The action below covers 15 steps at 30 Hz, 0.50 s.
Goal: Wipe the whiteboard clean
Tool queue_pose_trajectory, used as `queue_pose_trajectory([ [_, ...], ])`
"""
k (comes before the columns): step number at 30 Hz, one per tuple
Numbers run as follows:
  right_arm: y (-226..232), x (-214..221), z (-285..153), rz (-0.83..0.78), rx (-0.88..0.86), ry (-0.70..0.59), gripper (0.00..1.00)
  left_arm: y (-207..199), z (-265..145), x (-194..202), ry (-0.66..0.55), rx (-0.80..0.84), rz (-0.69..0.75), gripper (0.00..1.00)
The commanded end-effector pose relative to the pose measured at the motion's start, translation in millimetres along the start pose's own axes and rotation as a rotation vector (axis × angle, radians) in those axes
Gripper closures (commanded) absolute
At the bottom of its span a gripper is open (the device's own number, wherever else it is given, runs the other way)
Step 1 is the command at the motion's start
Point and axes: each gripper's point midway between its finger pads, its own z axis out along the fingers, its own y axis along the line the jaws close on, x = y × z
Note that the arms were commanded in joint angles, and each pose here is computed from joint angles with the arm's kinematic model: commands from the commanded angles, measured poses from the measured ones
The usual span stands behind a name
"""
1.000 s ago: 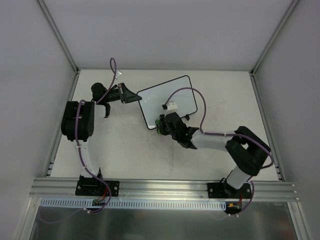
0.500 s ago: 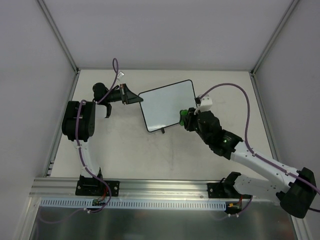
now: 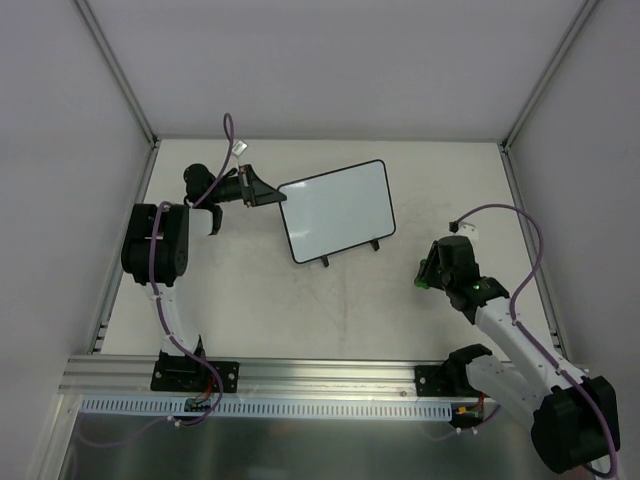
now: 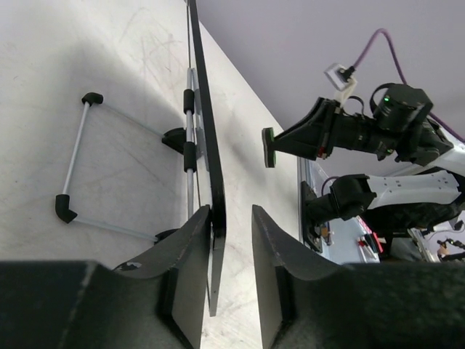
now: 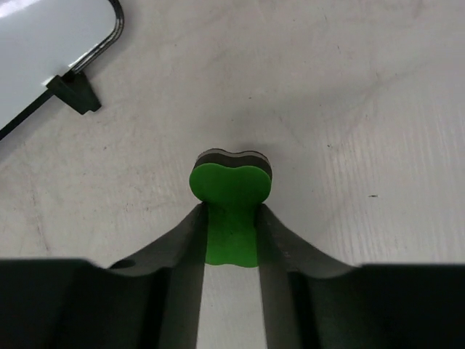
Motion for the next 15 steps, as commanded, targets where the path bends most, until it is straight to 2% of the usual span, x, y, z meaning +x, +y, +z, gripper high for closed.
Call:
queue_pose_trajectory([
  [1, 4.1, 10.4, 4.8, 0.05, -0.033, 0.096, 0.58, -59.7, -1.7, -32.3, -0.057, 0.121, 0.457, 0.71],
  [3, 2.2, 10.4, 8.4, 0.047, -0.015, 0.109, 0.37, -62.8, -1.7, -34.3, -0.061, 0.122, 0.463, 0.66],
  [5, 0.2, 5.6, 8.8, 0.037, -0.001, 0.095, 0.28, -65.1, -1.7, -35.6, -0.065, 0.123, 0.466, 0.63],
  [6, 0.4, 3.4, 8.3, 0.035, 0.001, 0.087, 0.2, -66.7, -2.2, -37.1, -0.069, 0.122, 0.467, 0.61],
  [7, -2.5, -0.4, 7.2, 0.032, 0.014, 0.068, 0.16, -67.2, -3.1, -38.8, -0.075, 0.119, 0.472, 0.6],
  [10, -4.1, -11.2, 2.4, 0.029, 0.019, 0.02, 0.11, -66.7, -8.4, -45.5, -0.097, 0.104, 0.468, 0.54],
  [15, -1.5, -21.1, -4.5, 0.023, -0.001, -0.02, 0.1, -61.9, -19.2, -53.5, -0.126, 0.075, 0.473, 0.43],
])
